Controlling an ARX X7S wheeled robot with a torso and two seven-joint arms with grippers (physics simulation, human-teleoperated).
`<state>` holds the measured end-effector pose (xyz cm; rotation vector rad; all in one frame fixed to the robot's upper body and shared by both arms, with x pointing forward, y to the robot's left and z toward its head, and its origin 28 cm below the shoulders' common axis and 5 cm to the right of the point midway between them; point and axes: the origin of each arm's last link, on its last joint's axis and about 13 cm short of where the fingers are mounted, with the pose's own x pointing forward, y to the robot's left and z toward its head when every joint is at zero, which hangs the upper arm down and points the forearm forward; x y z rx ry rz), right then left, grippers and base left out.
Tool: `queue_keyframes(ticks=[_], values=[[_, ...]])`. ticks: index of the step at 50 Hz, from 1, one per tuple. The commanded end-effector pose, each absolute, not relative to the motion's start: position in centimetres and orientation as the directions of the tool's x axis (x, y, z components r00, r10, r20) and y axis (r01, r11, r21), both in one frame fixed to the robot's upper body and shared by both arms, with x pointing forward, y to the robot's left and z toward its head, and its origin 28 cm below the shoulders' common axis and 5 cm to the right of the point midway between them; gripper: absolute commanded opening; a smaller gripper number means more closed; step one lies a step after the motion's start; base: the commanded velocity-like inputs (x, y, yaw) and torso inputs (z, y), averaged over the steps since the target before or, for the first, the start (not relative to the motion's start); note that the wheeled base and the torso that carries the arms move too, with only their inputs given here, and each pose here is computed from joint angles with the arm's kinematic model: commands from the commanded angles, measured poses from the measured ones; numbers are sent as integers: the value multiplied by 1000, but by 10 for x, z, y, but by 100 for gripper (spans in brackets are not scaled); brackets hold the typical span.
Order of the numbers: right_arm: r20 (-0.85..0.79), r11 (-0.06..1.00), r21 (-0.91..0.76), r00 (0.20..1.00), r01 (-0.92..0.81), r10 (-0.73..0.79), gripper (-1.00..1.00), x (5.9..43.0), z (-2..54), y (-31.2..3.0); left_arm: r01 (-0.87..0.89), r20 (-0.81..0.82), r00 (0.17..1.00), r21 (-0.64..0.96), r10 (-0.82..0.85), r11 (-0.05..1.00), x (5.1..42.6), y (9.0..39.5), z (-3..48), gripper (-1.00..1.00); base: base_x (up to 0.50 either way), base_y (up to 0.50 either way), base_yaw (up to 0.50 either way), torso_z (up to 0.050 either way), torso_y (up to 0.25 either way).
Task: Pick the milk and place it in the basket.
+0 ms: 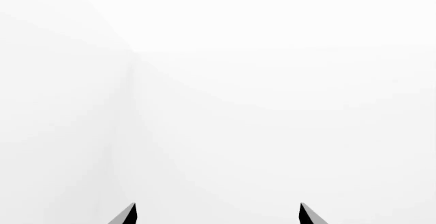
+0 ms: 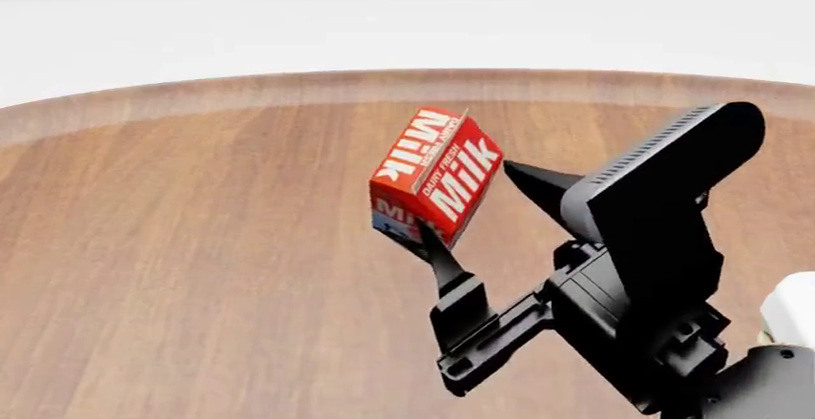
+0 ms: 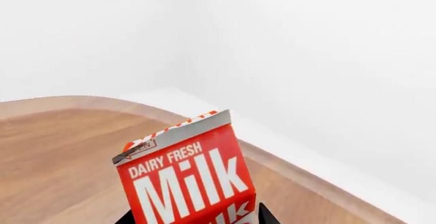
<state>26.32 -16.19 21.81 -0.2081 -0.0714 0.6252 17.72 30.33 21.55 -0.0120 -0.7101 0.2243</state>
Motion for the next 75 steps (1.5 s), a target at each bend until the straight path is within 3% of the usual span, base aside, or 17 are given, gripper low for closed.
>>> queue_keyframes(ticks=[1,29,46,62,75], values=[[135,879,-230,881,-417,454,-100,250,245,-188,-200,645,735,-87,209,976,178,304,215,100,0,0,0,0,10],[194,967,-232,969,-103,150,-100,175,259,-252,-205,645,733,-90,214,975,177,305,216,100,0,0,0,1,1],[225,971,-215,973,105,-55,-100,124,264,-286,-210,646,731,-92,219,973,177,306,216,100,0,0,0,1,1],[140,959,-180,971,217,-193,-100,117,256,-312,-205,645,734,-89,213,975,177,305,216,100,0,0,0,1,1],[-9,951,-234,978,201,-208,-100,146,257,-323,-203,644,736,-87,210,975,177,305,215,100,0,0,0,0,1]])
